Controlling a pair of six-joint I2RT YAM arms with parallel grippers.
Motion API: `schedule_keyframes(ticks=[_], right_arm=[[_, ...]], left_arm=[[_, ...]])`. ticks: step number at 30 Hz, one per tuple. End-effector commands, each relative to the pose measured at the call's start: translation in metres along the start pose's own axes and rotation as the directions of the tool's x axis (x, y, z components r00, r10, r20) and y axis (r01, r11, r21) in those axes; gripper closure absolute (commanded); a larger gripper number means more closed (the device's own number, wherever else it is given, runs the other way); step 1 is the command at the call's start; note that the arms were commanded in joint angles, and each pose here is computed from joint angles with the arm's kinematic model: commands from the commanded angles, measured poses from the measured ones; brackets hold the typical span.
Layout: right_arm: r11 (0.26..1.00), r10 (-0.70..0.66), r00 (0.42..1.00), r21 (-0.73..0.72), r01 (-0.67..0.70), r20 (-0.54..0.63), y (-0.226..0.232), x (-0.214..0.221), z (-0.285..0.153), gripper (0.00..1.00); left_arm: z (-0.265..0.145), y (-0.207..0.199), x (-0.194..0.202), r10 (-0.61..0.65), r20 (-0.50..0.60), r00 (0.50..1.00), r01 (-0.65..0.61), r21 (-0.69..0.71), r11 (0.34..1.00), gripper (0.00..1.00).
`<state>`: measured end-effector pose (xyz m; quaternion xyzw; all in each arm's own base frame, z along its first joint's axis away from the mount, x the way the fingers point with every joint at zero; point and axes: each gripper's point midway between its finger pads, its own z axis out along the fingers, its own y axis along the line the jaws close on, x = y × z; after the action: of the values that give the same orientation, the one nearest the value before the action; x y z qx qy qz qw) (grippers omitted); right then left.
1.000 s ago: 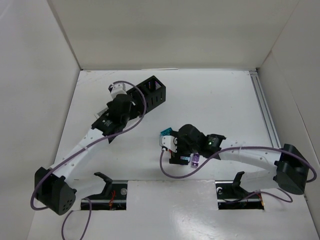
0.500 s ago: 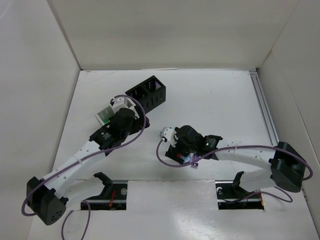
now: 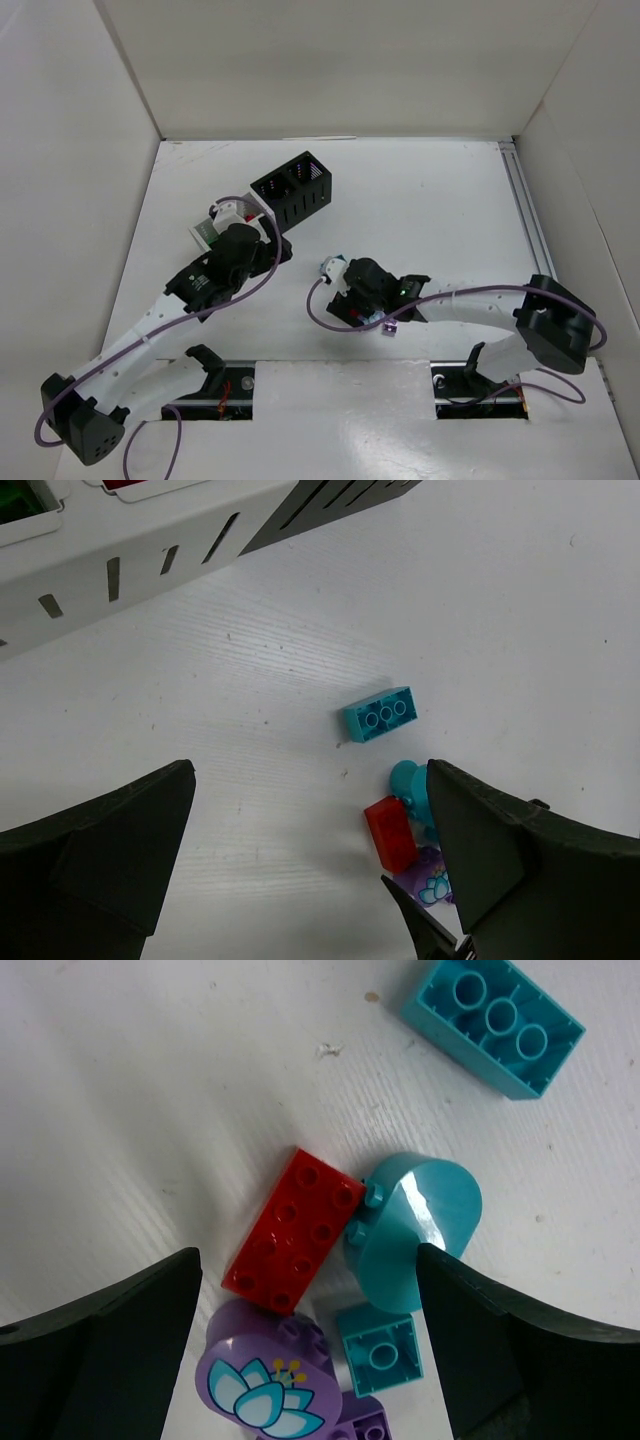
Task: Sort the legos into containers by color
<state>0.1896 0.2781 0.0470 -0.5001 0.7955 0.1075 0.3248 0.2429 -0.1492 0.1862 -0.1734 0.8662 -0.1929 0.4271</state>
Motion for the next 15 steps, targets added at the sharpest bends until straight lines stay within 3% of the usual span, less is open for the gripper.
schedule_keyframes(ticks=[1,8,15], right_arm=[[0.999,0.016,1.000,-0.045,-0.016,0.019,0.012,-0.013,0.006,0.08],[0.999,-0.010,0.999,-0.036,0.008,-0.049,0.026,-0.003,-0.002,0.11],[1.000,0.012,0.998,0.009,-0.012,0.055,0.023,-0.027,-0.037,0.11]], left_arm=[[-0.005,0.006,0.001,-0.015,0.008,1.000,0.015,-0.011,1.000,0.00],[-0.012,0.009,0.001,-0.038,0.015,0.999,0.038,-0.002,0.999,0.00],[-0.013,0.014,0.000,-0.038,0.029,0.999,0.038,-0.013,0.999,0.00]])
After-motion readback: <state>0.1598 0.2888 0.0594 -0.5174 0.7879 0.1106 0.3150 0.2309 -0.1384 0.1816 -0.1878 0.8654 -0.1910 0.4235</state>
